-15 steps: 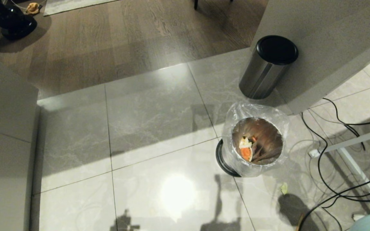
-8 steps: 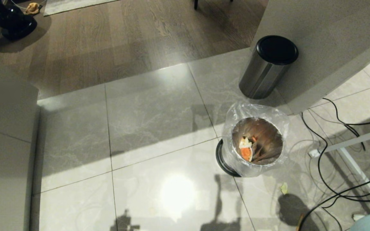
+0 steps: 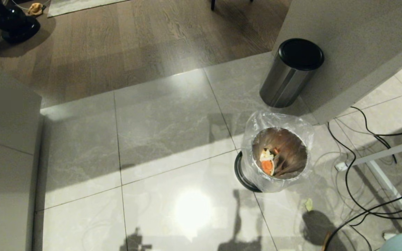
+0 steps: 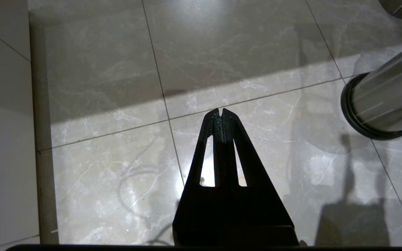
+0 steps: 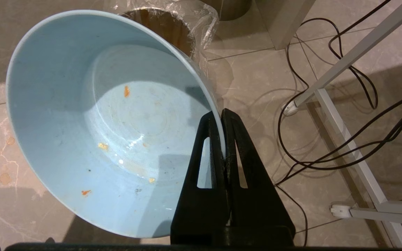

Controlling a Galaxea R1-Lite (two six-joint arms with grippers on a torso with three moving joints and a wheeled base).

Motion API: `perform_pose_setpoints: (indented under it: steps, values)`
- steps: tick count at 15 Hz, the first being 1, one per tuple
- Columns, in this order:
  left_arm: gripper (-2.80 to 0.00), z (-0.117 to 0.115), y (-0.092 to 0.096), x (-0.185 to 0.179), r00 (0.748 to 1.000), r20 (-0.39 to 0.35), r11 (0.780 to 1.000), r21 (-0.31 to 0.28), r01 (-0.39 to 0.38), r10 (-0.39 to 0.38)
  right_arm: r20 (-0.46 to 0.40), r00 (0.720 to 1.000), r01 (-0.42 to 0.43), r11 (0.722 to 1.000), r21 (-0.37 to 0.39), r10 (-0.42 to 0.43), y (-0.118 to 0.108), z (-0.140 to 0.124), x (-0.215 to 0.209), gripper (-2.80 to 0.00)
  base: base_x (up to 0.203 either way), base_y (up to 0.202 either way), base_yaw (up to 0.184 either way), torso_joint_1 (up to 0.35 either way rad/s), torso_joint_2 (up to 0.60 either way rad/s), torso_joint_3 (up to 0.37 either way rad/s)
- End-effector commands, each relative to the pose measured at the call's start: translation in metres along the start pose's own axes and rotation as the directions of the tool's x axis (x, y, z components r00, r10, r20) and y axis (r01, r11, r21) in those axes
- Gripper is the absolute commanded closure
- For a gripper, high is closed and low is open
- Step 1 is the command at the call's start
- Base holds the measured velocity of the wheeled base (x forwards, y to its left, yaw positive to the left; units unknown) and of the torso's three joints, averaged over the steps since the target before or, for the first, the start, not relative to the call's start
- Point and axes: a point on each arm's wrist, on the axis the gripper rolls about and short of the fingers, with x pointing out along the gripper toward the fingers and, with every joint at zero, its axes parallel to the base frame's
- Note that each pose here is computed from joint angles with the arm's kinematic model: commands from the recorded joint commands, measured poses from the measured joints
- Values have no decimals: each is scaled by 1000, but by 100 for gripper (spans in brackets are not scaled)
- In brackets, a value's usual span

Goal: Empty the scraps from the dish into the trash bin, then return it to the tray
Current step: Put the bowl back to the table

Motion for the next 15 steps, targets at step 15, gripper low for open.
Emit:
perform_pose_setpoints:
  steps: [15]
  values:
    - [0,0,0,0,1000,0,1000,-2,-1,1,1,1000,-1,1000,-1,1,0,0,0,0,0,0,0,2,2,154]
